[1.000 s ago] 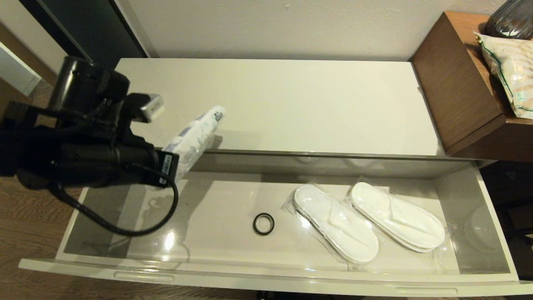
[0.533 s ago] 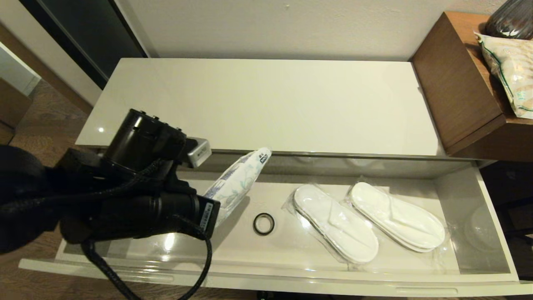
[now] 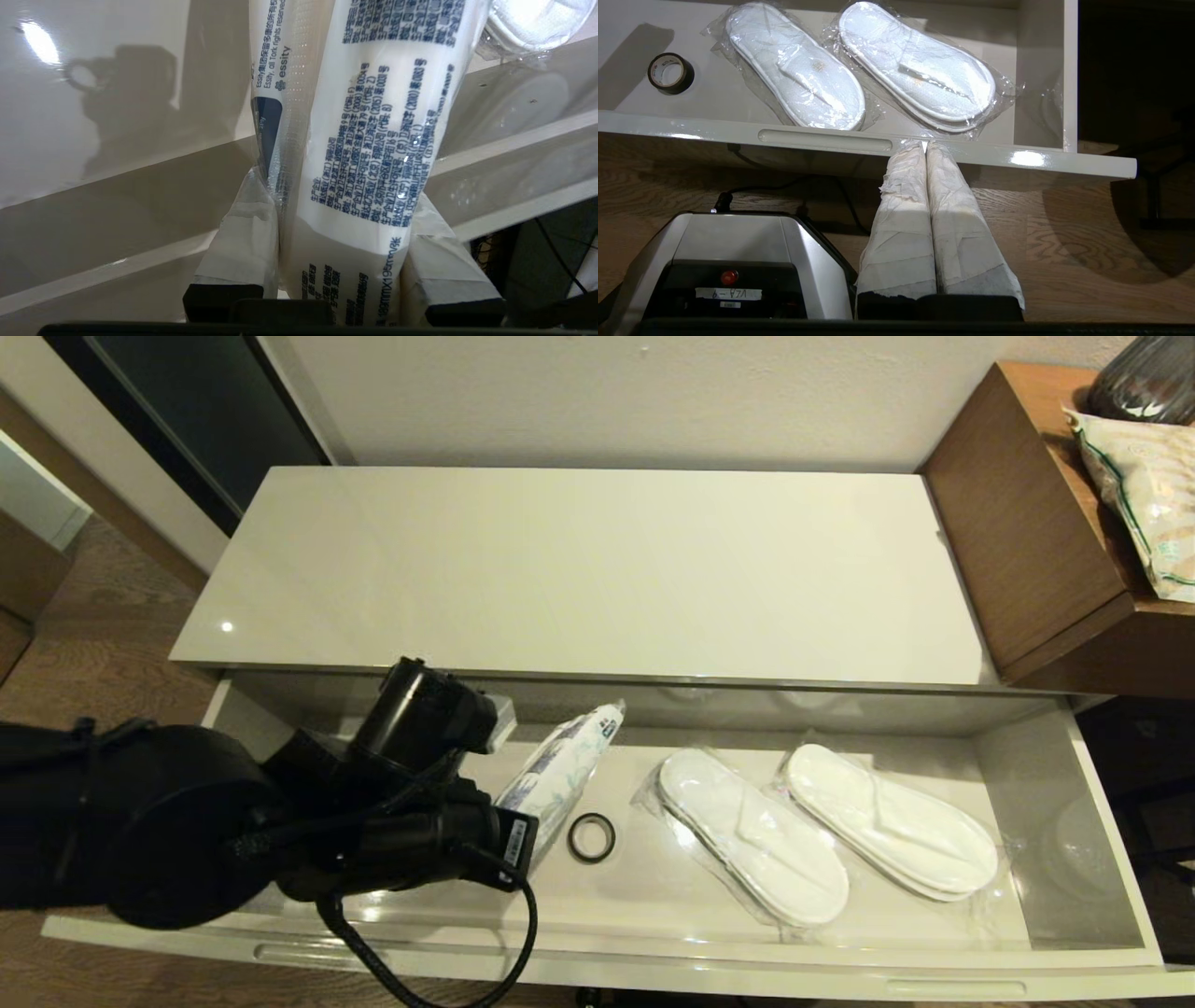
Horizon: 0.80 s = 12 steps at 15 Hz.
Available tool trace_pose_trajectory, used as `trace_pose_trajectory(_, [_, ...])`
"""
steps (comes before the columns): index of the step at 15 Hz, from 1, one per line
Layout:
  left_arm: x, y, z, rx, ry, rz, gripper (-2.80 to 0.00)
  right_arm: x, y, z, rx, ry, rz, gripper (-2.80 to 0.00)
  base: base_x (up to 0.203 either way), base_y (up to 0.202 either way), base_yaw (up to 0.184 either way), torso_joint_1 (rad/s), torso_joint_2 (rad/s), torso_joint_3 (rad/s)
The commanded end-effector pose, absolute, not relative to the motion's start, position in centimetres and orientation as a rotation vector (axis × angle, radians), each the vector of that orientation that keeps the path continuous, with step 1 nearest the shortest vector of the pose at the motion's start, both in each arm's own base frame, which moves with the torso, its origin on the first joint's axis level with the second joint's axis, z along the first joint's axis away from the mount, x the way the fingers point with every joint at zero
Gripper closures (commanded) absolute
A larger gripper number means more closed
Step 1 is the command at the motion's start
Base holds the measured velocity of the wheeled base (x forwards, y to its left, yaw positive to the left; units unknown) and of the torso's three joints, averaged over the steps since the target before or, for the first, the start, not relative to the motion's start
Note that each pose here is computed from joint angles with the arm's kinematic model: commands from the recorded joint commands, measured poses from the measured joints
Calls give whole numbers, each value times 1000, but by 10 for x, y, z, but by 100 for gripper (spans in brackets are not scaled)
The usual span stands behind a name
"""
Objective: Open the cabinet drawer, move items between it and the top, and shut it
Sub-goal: Put the tissue in the drawer
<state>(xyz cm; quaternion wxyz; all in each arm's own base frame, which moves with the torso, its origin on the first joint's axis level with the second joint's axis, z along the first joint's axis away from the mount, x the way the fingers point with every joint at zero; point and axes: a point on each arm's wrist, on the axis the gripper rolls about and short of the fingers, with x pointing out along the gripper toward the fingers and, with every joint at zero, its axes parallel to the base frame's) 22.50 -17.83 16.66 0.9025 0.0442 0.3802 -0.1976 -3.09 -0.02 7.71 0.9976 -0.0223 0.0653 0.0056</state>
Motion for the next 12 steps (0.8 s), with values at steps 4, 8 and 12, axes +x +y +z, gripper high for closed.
trace_pose_trajectory(4, [241,-189,129,113,833,-378,0,-31,0,77,-45,132,12,0,0,0,0,0,0,0])
trace_pose_trajectory(8, [253,-192,111,104,825,-336,0,-31,0,77,-45,130,12,0,0,0,0,0,0,0])
trace_pose_trajectory(12, [279,-184,112,102,762,-208,0,-31,0,77,-46,130,12,0,0,0,0,0,0,0])
